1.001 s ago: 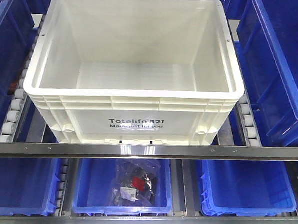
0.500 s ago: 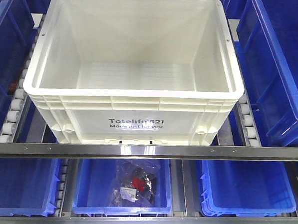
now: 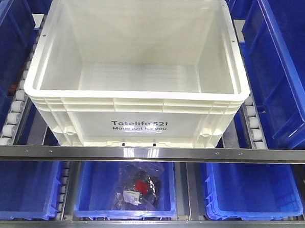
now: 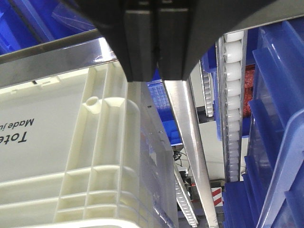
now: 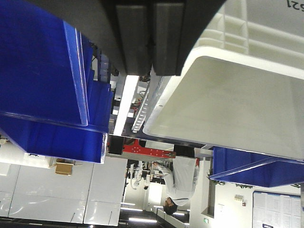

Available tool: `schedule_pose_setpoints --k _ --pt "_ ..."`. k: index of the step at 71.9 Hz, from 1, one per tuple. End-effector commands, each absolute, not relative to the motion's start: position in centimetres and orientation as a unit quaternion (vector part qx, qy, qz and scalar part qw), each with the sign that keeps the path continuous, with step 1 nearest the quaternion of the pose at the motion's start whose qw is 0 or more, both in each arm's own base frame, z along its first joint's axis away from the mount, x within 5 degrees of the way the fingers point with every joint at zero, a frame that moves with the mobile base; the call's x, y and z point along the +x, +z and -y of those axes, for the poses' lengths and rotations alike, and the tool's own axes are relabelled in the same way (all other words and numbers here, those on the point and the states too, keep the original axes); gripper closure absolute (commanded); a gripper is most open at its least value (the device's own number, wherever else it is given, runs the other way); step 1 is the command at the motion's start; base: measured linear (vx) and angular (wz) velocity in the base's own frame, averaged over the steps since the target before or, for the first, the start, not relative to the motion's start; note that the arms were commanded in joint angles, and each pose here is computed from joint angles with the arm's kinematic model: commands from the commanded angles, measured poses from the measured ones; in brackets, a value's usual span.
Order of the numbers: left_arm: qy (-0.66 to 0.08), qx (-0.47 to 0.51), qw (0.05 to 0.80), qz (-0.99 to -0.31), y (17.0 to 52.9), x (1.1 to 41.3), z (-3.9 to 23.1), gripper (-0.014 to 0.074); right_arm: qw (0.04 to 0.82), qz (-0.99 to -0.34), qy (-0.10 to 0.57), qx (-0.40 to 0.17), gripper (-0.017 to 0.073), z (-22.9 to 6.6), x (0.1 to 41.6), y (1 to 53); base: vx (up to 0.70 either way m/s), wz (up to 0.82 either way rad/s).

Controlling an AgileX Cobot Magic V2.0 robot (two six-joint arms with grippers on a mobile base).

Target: Place moving items into box and shelve

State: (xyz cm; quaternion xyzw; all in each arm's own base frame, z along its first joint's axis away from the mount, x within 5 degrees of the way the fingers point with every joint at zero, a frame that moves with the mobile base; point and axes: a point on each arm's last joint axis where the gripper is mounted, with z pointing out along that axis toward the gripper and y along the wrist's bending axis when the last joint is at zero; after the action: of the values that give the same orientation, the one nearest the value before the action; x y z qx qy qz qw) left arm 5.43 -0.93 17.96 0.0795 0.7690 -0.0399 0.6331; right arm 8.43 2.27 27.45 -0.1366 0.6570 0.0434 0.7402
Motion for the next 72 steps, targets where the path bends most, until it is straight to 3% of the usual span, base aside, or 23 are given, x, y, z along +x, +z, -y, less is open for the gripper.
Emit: schedule_pose_setpoints --k 1,26,33,42,59,72 --pt "-0.05 0.074 0.662 -0.744 18.3 5.5 1.0 0.0602 0.774 -0.619 0.039 -0.125 0.0567 -2.1 8.4 29.2 0.0 0.0" --pt "-0.05 0.074 0.662 -0.744 18.3 5.5 1.0 0.0602 0.774 -0.619 0.039 -0.125 0.0567 -2.1 8.4 29.2 0.0 0.0" --pt "-0.05 0.074 0.662 -0.744 18.3 5.5 1.0 0.0602 0.776 -0.612 0.006 -0.152 0.0567 -2.1 8.4 29.1 0.0 0.0" --pt "-0.05 0.074 0.662 -0.744 18.3 5.5 1.0 0.0602 0.733 -0.656 0.004 -0.179 0.0567 -2.3 8.4 25.7 0.0 0.0" --pt "-0.05 0.074 0.662 -0.744 18.3 5.5 1.0 0.0601 0.692 -0.703 0.048 -0.154 0.0567 -1.9 6.6 19.6 0.0 0.0" --pt "-0.05 0.074 0.662 -0.744 18.3 5.5 1.0 0.0601 0.73 -0.665 0.048 -0.148 0.0567 -1.6 5.4 20.0 0.0 0.0"
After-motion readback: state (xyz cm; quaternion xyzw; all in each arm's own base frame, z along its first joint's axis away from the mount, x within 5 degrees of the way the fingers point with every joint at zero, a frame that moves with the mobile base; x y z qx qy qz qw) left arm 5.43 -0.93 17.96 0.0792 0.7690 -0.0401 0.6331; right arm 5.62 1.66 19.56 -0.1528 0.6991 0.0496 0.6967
